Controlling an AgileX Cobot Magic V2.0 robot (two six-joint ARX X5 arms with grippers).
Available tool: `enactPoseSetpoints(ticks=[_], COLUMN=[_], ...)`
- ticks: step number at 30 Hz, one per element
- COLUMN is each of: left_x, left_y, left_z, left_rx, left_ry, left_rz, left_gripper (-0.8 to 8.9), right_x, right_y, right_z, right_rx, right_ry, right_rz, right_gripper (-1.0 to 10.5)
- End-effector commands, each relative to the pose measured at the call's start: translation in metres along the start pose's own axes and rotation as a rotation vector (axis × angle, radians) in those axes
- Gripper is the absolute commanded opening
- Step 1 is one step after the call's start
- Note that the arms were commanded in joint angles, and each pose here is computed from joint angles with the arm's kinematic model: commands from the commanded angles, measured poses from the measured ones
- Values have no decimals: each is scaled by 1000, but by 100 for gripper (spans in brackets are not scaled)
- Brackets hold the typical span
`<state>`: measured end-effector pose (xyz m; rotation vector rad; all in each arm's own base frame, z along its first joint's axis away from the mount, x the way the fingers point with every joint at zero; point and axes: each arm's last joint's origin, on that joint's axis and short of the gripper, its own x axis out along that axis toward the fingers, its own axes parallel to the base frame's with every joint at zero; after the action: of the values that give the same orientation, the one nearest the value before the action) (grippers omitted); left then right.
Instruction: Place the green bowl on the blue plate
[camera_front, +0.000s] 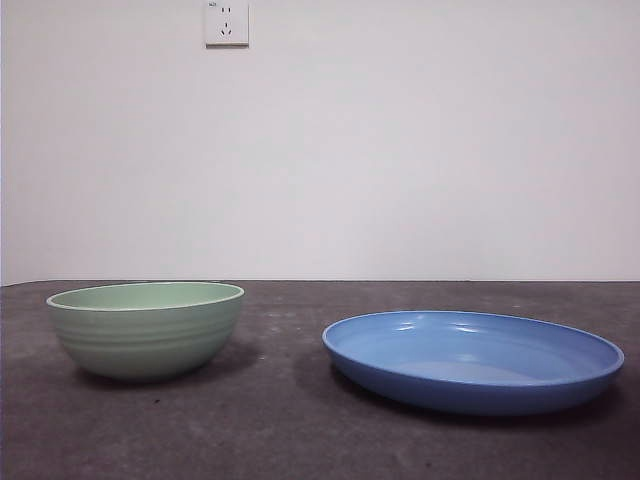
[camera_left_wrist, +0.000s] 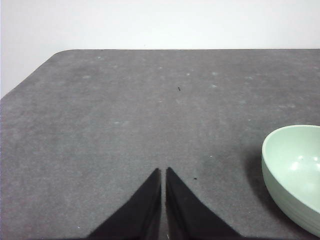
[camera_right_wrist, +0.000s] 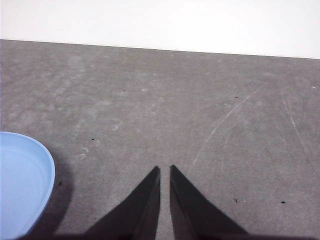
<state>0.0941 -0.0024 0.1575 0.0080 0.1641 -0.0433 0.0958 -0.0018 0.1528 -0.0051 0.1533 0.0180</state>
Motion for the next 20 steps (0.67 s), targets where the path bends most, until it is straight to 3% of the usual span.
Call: enactPoseSetpoints(ticks=[1, 4, 11, 20], left_x=[2, 2, 2, -8], left_y=[0, 0, -1, -1], left_z=[-7, -7, -6, 21], left_rx=[-15, -80, -87, -197], left_ry=[28, 25, 26, -52], left_rz=[0, -2, -12, -21], left_gripper=[15, 15, 15, 15], right_x=[0, 0, -1, -18], right_y=[0, 0, 1, 2], right_z=[-1, -1, 4, 47], right_rx=[-2, 41, 172, 295], right_ry=[-4, -3, -13, -138], right_rz=[1, 7, 51, 71], right_gripper=[29, 29, 11, 11])
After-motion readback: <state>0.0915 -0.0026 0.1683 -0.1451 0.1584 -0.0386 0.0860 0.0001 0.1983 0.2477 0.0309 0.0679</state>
